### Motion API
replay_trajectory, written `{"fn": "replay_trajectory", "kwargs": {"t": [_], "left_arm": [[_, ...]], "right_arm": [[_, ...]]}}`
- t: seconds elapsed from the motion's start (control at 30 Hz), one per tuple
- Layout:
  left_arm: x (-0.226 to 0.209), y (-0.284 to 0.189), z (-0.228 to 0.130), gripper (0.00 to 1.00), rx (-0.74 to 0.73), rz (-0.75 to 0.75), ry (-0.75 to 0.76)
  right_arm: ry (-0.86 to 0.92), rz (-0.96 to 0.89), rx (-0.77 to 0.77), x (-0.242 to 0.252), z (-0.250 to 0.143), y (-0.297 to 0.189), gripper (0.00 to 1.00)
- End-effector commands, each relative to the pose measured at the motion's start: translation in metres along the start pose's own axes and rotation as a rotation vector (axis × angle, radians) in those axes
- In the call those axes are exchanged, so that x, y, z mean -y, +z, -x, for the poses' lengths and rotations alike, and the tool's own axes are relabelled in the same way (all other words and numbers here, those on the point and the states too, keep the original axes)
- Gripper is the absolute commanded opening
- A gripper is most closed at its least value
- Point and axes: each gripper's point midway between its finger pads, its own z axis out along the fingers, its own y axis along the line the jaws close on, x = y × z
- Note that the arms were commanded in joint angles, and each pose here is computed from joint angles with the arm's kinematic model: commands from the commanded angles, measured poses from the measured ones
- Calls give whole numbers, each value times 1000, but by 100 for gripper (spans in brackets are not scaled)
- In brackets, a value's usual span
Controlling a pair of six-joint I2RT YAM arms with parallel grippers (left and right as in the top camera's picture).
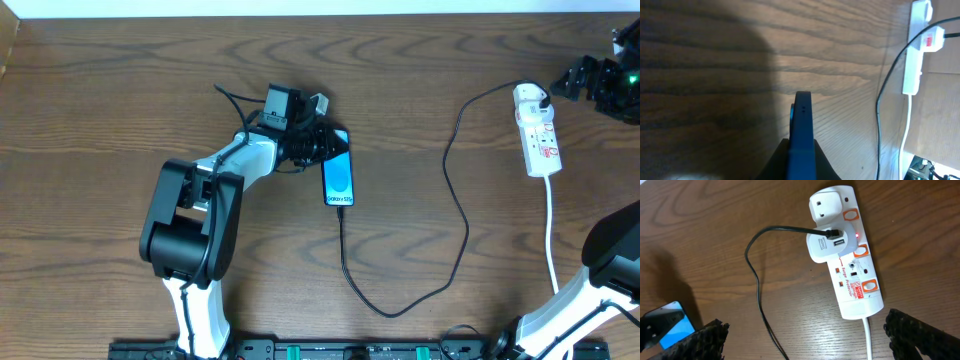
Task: Plug charger to phone and switch on socket
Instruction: 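Carry the phone with the left gripper toward the table center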
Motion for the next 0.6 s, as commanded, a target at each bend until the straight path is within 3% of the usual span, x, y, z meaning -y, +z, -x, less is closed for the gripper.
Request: {"fn": "replay_trajectory", "kwargs": {"t": [0.0,0.57], "left_arm": [[2,1,0,7,-8,-15,-27],[5,16,-16,8,-53,-8,-30]], "right_arm": [[-3,14,11,-6,2,-3,99],[-2,29,9,-8,2,-3,99]]}}
